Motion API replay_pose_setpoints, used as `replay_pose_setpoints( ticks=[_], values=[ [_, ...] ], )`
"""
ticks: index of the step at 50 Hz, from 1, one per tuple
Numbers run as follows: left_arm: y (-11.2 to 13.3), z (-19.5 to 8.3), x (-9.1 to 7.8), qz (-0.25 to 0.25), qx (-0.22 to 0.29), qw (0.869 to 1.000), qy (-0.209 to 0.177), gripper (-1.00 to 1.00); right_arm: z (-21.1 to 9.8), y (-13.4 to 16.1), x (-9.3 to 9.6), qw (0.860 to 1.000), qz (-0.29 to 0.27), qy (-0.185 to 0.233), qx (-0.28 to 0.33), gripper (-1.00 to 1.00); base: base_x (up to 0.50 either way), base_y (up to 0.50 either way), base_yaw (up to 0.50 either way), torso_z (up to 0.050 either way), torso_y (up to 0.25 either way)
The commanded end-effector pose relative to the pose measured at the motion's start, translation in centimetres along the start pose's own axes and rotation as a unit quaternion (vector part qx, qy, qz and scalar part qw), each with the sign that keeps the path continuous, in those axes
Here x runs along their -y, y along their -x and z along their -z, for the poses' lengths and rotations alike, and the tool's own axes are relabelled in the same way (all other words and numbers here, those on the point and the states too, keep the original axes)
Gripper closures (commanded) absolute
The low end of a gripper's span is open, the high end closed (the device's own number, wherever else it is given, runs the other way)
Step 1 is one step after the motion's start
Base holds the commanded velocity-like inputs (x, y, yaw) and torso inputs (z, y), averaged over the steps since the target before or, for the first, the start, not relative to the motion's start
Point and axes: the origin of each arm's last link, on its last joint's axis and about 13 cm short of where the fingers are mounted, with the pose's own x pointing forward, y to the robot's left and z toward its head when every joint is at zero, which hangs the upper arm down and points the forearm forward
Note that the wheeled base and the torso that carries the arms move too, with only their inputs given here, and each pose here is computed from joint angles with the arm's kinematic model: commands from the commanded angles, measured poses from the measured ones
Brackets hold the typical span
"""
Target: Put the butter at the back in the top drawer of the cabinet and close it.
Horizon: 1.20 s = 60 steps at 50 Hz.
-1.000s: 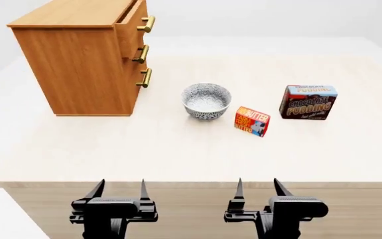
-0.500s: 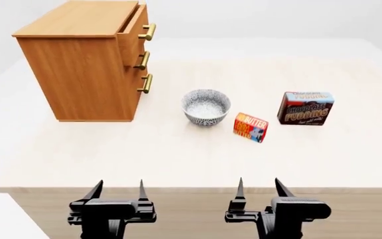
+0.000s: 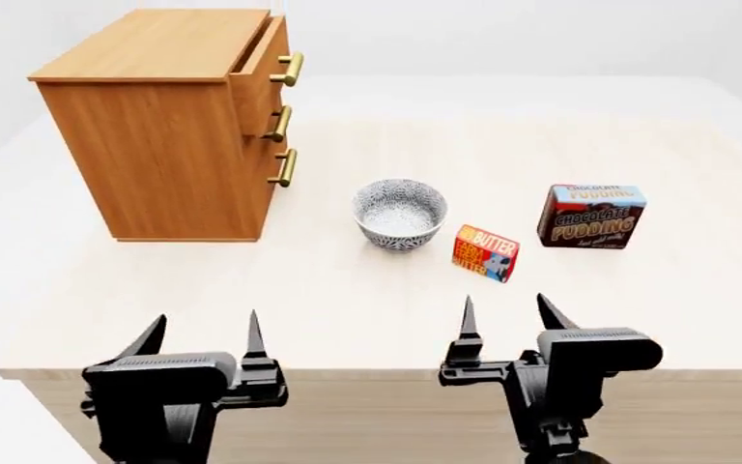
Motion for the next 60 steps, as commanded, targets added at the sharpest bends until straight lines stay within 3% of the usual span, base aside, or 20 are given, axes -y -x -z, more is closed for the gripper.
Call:
replay_pose_setpoints(
  ticks=[1, 10, 17, 39, 60],
  values=[
    [2.1, -5.4, 0.5, 0.013, 0.003, 1.000, -0.005, -1.00, -6.2, -3.3, 0.5, 1.000, -0.018, 0.008, 0.015, -1.00, 0.00, 0.00, 0.00, 0.050, 0.000],
    [2.3, -7.8, 0.7, 0.014, 0.010, 1.000, -0.009, -1.00, -8.3, -3.7, 0.3, 0.999, -0.021, 0.023, 0.014, -1.00, 0.00, 0.00, 0.00, 0.050, 0.000],
    [3.1, -9.4, 0.8, 0.007, 0.024, 1.000, -0.018, -1.00, -8.9, -3.2, 0.2, 0.999, -0.021, 0.026, 0.021, -1.00, 0.00, 0.00, 0.00, 0.003, 0.000],
    [3.7, -10.7, 0.9, 0.007, 0.038, 0.999, -0.015, -1.00, -9.6, -2.0, 0.1, 0.998, -0.013, 0.028, 0.053, -1.00, 0.00, 0.00, 0.00, 0.000, 0.000],
    [4.1, -11.0, 0.9, 0.005, 0.049, 0.999, -0.014, -1.00, -9.7, -1.6, 0.0, 0.997, -0.018, 0.028, 0.063, -1.00, 0.48, 0.00, 0.00, 0.000, 0.000]
  ],
)
